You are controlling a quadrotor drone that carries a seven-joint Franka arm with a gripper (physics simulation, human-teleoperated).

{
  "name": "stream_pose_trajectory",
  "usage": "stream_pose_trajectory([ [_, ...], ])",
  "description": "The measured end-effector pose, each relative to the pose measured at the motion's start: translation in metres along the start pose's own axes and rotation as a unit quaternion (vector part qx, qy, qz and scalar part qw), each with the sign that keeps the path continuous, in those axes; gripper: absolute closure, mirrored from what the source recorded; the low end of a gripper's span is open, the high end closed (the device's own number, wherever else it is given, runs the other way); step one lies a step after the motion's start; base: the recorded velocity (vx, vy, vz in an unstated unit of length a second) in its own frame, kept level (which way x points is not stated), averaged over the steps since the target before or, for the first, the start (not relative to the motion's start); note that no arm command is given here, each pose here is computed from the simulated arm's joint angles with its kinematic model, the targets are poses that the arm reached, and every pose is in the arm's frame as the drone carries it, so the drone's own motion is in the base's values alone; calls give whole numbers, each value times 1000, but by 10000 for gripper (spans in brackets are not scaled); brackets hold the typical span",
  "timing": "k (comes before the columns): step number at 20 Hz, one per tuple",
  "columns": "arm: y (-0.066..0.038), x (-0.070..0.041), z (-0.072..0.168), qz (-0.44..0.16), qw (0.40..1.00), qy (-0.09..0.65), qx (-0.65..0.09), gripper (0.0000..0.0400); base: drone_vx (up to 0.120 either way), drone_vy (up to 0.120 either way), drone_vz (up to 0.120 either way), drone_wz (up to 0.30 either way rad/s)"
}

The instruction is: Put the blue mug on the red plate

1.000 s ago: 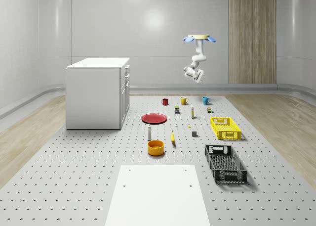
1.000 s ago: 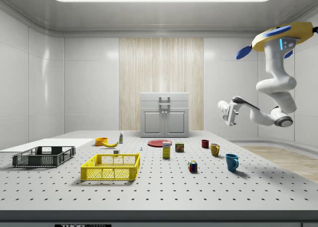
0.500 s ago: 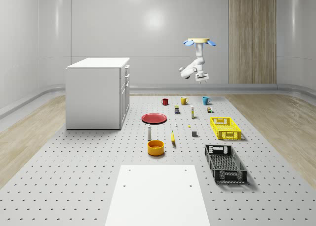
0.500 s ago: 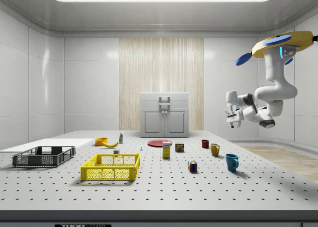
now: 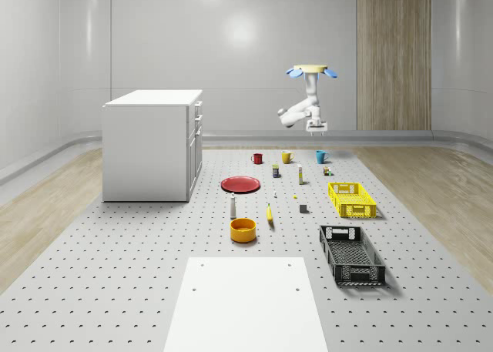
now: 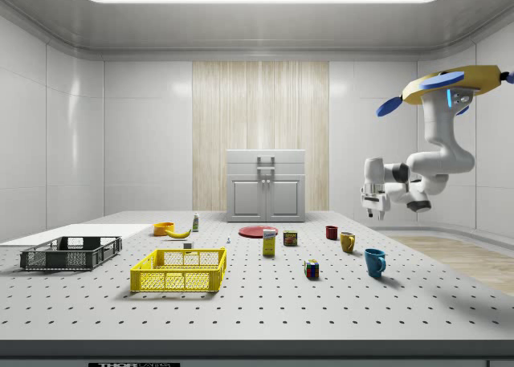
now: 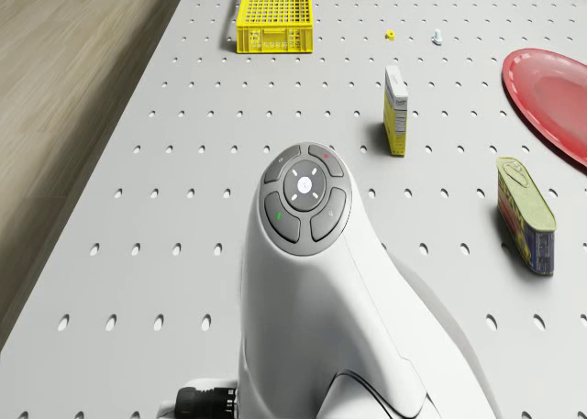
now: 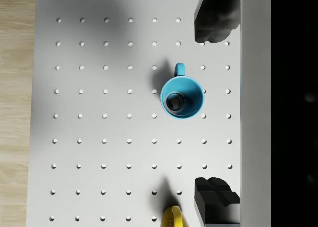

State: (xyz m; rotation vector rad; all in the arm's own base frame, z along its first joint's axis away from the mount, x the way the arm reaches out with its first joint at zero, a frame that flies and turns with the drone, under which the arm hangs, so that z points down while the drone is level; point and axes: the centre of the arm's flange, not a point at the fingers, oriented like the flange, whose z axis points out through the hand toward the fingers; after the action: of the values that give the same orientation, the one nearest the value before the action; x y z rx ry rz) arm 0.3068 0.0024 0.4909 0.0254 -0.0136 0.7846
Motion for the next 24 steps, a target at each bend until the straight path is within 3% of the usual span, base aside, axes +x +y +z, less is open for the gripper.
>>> stream_pose_trajectory([
  [21,-2,-2,0,0,1000,10,-9,0,0,0,-120,0],
  [24,-2,-2,4,0,1000,10,-9,0,0,0,-13,0],
])
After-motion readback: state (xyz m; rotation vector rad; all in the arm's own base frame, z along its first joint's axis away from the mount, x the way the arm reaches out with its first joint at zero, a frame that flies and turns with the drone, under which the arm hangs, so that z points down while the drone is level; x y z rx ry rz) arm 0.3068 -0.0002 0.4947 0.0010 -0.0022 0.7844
